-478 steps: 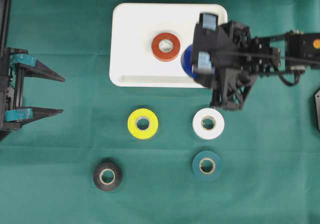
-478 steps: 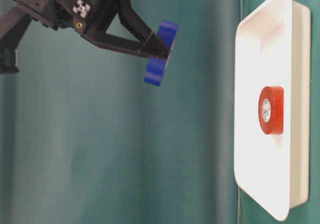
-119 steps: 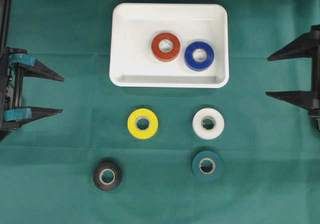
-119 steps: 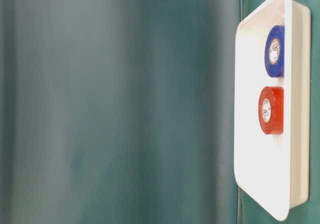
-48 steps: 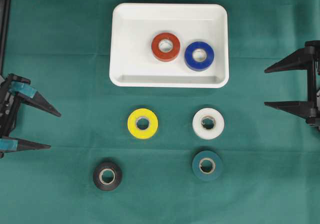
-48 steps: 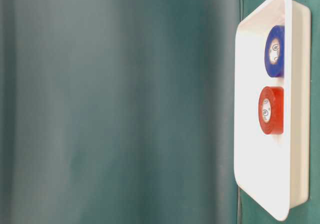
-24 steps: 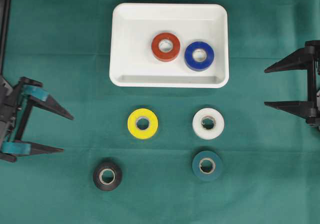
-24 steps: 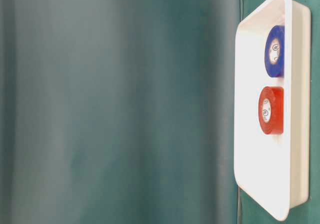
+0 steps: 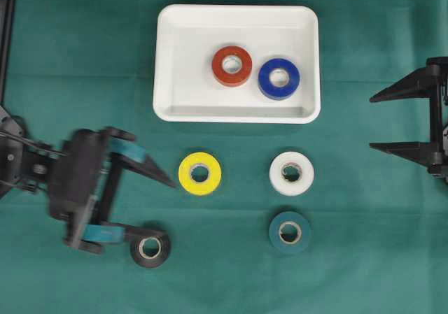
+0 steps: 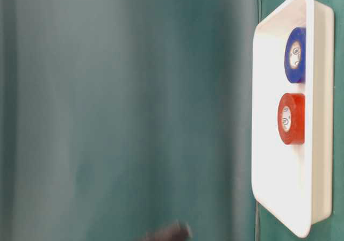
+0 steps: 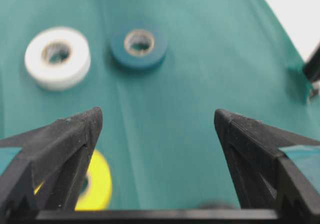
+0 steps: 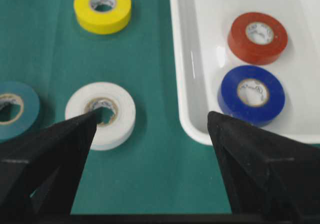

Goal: Pick up the tape from a random location and place it into the white case.
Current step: 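Move the left gripper over the teal tape roll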

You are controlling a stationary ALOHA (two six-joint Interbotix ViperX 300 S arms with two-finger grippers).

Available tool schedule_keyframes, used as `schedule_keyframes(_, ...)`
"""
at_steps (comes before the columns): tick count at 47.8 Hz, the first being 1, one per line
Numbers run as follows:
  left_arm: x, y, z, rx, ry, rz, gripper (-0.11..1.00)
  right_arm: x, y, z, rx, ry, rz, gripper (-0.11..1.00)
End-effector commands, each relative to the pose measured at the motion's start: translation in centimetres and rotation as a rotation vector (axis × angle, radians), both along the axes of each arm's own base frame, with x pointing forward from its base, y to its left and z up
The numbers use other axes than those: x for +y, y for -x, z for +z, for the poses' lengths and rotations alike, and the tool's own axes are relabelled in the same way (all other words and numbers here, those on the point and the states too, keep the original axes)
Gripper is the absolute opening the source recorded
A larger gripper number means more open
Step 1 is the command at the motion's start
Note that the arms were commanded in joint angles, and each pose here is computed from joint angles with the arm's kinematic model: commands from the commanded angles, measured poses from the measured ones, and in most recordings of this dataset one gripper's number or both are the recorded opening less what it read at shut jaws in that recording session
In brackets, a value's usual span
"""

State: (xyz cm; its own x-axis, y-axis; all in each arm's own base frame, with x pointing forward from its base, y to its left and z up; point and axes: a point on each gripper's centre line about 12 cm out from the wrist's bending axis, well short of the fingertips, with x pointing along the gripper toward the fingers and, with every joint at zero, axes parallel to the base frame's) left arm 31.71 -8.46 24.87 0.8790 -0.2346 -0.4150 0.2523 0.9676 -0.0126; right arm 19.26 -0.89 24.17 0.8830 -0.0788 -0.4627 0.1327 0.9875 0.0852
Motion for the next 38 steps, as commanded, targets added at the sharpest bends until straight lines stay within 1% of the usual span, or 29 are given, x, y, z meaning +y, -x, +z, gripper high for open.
schedule_keyframes(1,-0.6,-2.3,1.7,-0.043,0.006,-0.002,0.97,0.0,-0.4,1.0,-0.024,0.002,0.001,0.88)
schedule_keyframes(16,-2.5,-9.2,4.3,-0.086,0.011,-0.005,0.97,0.0,-0.4,1.0,-0.024,0.007,0.003,0.88)
schedule_keyframes(24,-3.2,-12.4,5.4,-0.083,0.01,-0.003,0.97,0.0,-0.4,0.9,-0.022,0.007,0.004,0.88)
schedule_keyframes(33,-3.4,-15.2,5.8,-0.037,-0.004,0.009,0.97,0.0,-0.4,0.8,-0.018,0.008,0.003,0.88)
schedule_keyframes(38,-3.1,-15.9,5.7,-0.008,-0.014,0.017,0.97,0.0,-0.4,0.8,-0.018,0.009,0.004,0.88)
